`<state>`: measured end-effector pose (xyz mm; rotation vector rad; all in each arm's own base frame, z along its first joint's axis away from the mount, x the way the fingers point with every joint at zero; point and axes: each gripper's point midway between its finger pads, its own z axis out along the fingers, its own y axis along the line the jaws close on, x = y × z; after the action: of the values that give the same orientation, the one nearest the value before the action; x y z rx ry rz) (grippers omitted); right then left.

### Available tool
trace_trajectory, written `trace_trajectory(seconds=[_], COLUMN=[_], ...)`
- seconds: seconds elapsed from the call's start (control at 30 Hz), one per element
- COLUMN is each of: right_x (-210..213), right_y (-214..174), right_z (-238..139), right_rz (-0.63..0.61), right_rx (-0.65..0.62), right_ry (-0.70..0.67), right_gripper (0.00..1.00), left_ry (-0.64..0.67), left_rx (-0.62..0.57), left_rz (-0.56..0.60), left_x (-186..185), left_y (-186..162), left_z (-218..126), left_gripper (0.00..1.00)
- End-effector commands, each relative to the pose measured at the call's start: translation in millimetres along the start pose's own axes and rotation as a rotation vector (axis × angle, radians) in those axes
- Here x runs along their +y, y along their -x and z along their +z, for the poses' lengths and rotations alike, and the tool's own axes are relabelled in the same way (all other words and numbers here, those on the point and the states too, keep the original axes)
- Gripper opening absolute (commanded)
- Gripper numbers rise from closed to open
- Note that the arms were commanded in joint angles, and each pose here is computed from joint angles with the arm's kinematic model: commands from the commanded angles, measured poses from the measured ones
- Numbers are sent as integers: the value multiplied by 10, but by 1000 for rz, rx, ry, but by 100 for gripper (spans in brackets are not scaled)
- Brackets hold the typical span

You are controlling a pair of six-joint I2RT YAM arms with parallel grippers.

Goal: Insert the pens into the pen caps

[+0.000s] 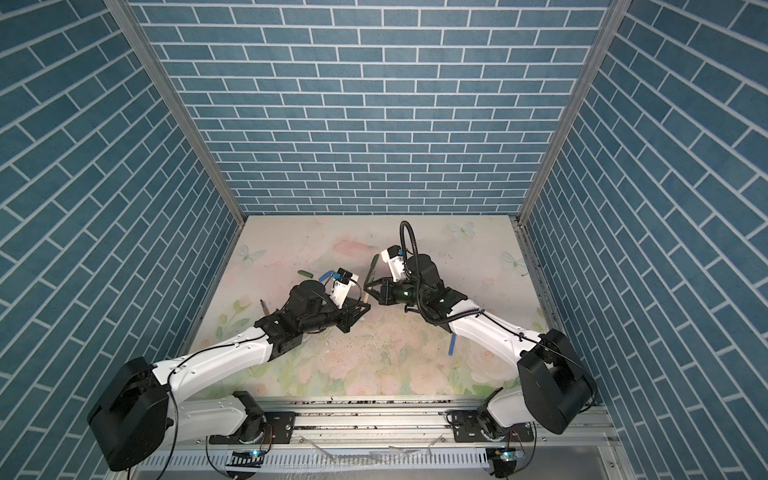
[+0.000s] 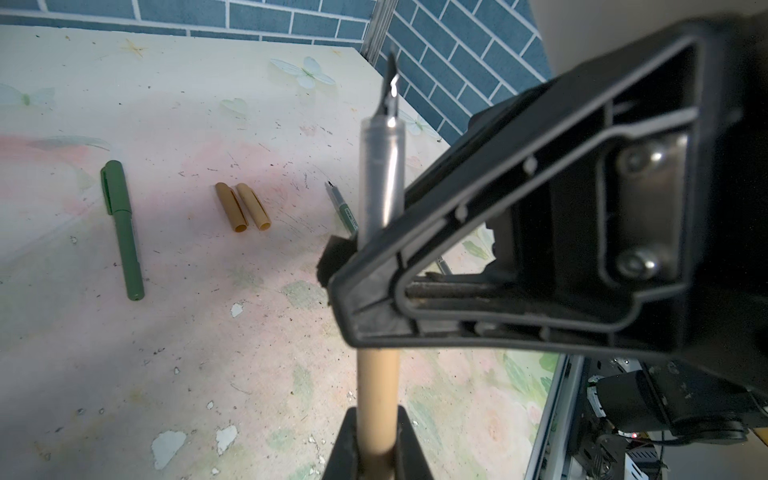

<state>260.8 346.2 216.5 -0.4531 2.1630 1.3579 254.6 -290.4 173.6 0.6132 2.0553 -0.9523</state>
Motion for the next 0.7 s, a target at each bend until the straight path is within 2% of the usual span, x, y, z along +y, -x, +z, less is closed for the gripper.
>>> trace_trajectory(seconds=[0.0,0.1,0.23,0.33,0.43,0.57,0.67], right_x=[176,247,186,14,-342,-903,-1237], right_y=[19,97,217,215,209,193,221], right_z=[15,-91,-335,-476,-630,-599,-488], right_rz=[-27,-39,-31,-46,-42,79,85], right_rx=[17,-17,-80,-52,-27,94,155], right_ry=[38,29,-104,-256,-461,-543,-600], right_gripper=[21,31,32,32,28,19,21], left_ry=[-14,12,80,86,60,25,0], left_rx=[-53,-74,-160,-243,-292,-313,-323], left_rz=[20,2,-29,-43,-43,-55,-75], left_x=[-57,8,159,190,152,102,68], left_y=[133,106,95,103,97,43,12], left_z=[-39,-47,-148,-259,-350,-434,-476], left_gripper=[0,0,0,0,0,0,0])
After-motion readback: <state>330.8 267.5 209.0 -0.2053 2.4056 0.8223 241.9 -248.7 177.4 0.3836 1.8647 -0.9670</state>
